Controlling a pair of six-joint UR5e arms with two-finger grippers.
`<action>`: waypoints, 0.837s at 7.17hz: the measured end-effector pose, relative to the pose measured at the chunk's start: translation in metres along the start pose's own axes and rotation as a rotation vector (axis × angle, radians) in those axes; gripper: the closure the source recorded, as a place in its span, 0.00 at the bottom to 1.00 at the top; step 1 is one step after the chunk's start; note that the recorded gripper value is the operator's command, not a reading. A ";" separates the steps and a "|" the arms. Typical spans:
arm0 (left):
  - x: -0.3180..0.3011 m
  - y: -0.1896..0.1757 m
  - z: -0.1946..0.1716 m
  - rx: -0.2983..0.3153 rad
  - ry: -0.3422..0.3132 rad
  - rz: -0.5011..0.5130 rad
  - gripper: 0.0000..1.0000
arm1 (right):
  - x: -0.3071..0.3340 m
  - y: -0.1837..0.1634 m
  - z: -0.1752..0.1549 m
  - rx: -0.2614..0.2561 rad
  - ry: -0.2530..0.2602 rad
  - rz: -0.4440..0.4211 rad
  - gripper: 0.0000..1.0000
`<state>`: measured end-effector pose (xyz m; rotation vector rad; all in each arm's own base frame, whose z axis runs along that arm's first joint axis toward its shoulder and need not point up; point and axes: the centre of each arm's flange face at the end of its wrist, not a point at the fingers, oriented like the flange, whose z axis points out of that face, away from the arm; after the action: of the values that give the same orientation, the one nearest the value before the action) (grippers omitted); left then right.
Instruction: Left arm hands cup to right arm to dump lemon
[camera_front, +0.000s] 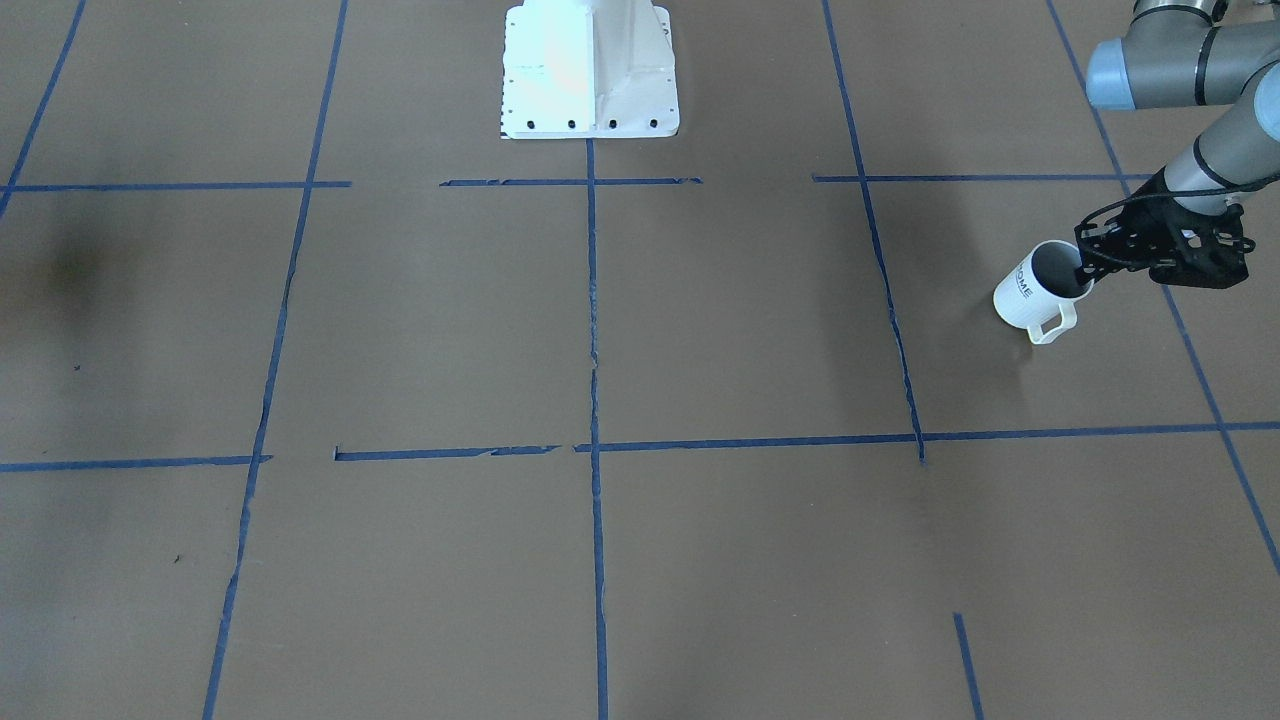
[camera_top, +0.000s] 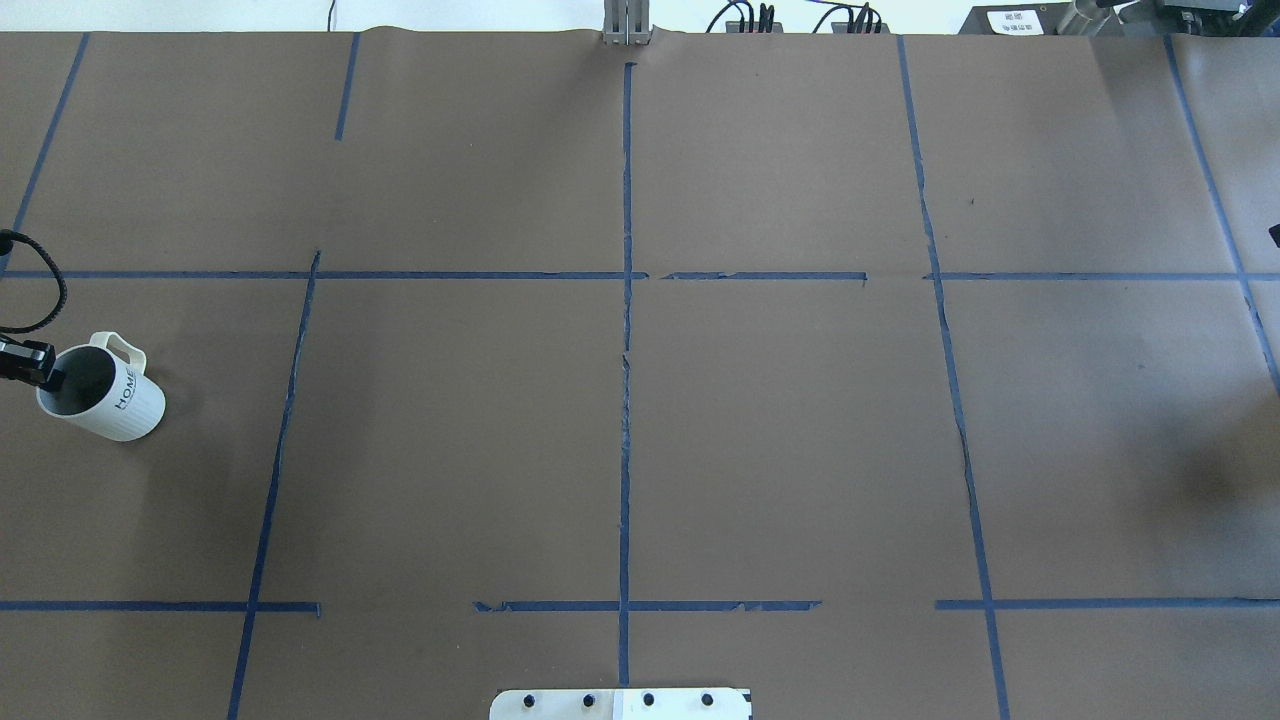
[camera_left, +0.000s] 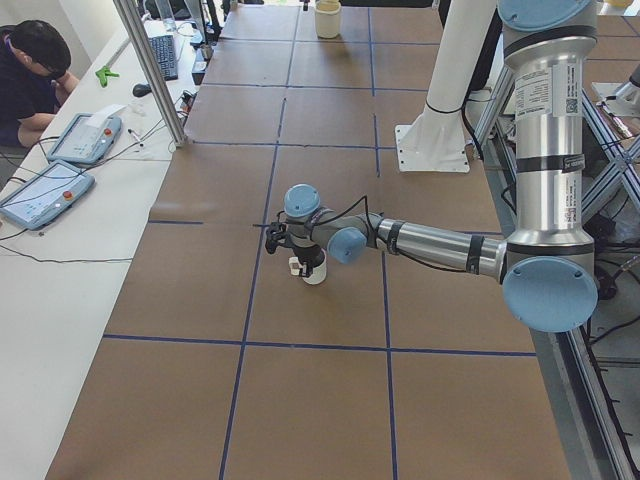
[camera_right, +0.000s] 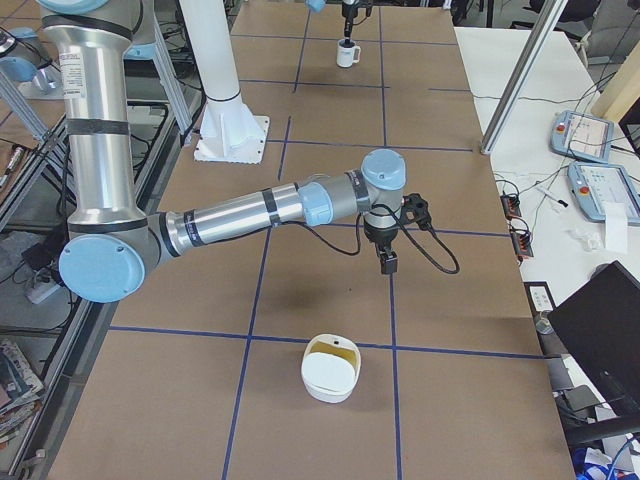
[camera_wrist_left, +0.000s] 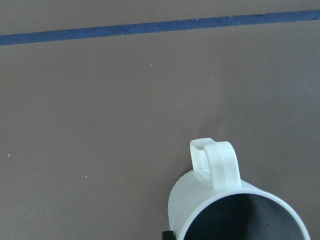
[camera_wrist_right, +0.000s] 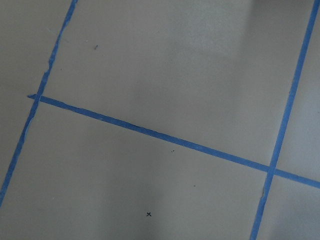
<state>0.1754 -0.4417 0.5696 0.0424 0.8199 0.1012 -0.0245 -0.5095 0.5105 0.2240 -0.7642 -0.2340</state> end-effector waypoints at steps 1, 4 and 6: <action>-0.001 -0.001 -0.001 0.002 -0.001 0.011 0.00 | 0.002 0.004 0.001 -0.006 0.001 0.007 0.00; -0.054 -0.011 -0.042 -0.018 -0.068 0.094 0.00 | 0.020 0.026 0.010 -0.036 0.007 0.026 0.00; -0.118 -0.007 -0.090 -0.035 -0.074 0.094 0.00 | 0.041 0.042 0.005 -0.060 0.015 0.034 0.00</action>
<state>0.0299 -0.4618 0.5933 0.0519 0.7416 0.2015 0.0062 -0.4823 0.5527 0.1552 -0.7444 -0.2224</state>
